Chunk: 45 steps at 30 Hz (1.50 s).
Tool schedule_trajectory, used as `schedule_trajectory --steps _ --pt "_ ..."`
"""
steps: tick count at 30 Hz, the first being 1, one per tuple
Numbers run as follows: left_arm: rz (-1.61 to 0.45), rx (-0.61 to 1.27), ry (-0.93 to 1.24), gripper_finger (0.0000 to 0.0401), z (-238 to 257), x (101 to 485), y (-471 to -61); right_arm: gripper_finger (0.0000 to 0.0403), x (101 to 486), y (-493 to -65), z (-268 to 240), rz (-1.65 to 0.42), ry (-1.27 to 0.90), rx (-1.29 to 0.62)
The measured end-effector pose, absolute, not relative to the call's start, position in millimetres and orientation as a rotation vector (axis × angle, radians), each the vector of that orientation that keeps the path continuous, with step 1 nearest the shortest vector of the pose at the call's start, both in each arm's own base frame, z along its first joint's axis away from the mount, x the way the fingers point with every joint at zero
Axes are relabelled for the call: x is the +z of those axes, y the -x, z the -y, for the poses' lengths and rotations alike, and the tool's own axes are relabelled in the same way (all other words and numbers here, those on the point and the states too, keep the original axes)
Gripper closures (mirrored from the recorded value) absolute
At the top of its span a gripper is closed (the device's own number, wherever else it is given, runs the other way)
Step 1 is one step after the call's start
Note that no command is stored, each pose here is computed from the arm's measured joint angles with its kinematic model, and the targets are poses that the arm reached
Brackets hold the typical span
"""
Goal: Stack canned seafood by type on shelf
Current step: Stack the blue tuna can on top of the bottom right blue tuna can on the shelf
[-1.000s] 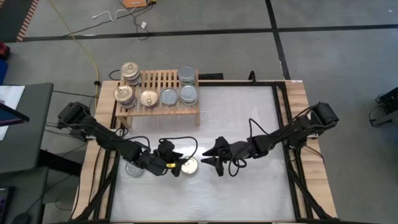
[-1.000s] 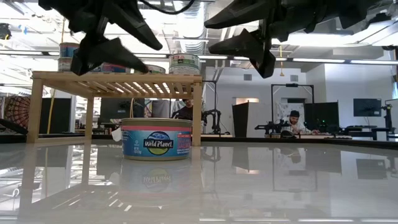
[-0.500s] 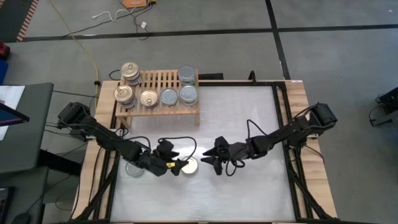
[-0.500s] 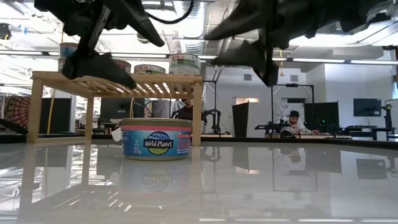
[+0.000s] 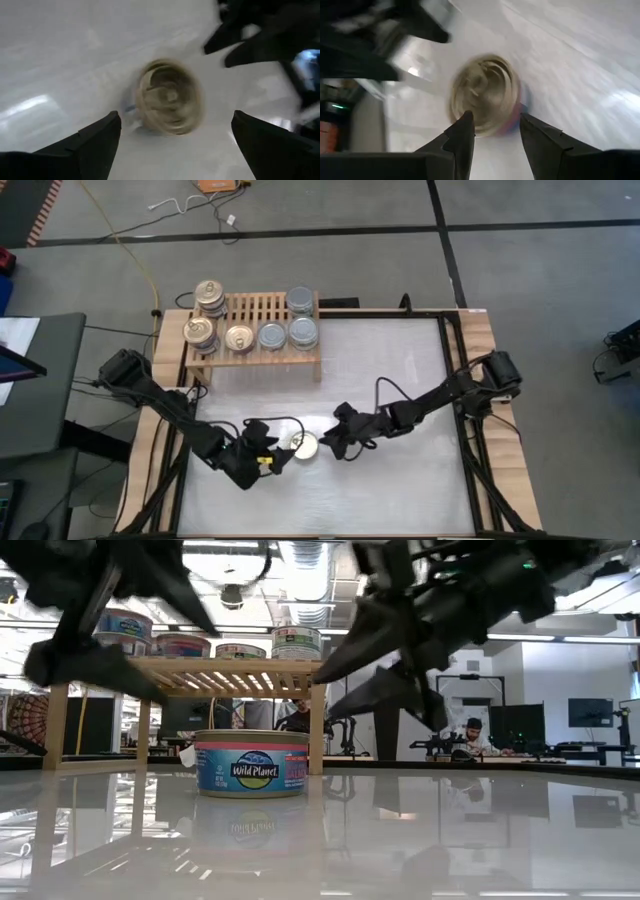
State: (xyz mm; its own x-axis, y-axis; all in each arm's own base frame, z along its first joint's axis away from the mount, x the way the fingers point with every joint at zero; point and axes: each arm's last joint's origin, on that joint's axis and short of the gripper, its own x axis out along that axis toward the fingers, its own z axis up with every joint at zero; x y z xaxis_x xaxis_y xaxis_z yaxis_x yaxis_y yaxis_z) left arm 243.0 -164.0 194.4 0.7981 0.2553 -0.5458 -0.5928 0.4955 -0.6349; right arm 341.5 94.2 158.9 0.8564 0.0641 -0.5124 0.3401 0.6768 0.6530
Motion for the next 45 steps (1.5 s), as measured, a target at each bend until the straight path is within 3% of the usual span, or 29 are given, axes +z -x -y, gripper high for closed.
schedule_trajectory --steps 7,19,35,45 --pt "-0.434 0.587 0.989 0.0036 171 169 -250 0.0223 158 -361 -94 -0.700 -0.770 -0.247" --pt "-0.518 0.605 1.051 0.0036 163 162 -258 0.0228 158 -370 -84 -0.684 -0.843 -0.235" --pt "-0.514 0.590 1.060 0.0036 164 163 -259 0.0313 143 -377 -83 -0.719 -0.891 -0.185" --pt "-0.459 0.602 1.270 0.0036 164 166 -264 0.0360 143 -377 -81 -0.724 -0.889 -0.195"
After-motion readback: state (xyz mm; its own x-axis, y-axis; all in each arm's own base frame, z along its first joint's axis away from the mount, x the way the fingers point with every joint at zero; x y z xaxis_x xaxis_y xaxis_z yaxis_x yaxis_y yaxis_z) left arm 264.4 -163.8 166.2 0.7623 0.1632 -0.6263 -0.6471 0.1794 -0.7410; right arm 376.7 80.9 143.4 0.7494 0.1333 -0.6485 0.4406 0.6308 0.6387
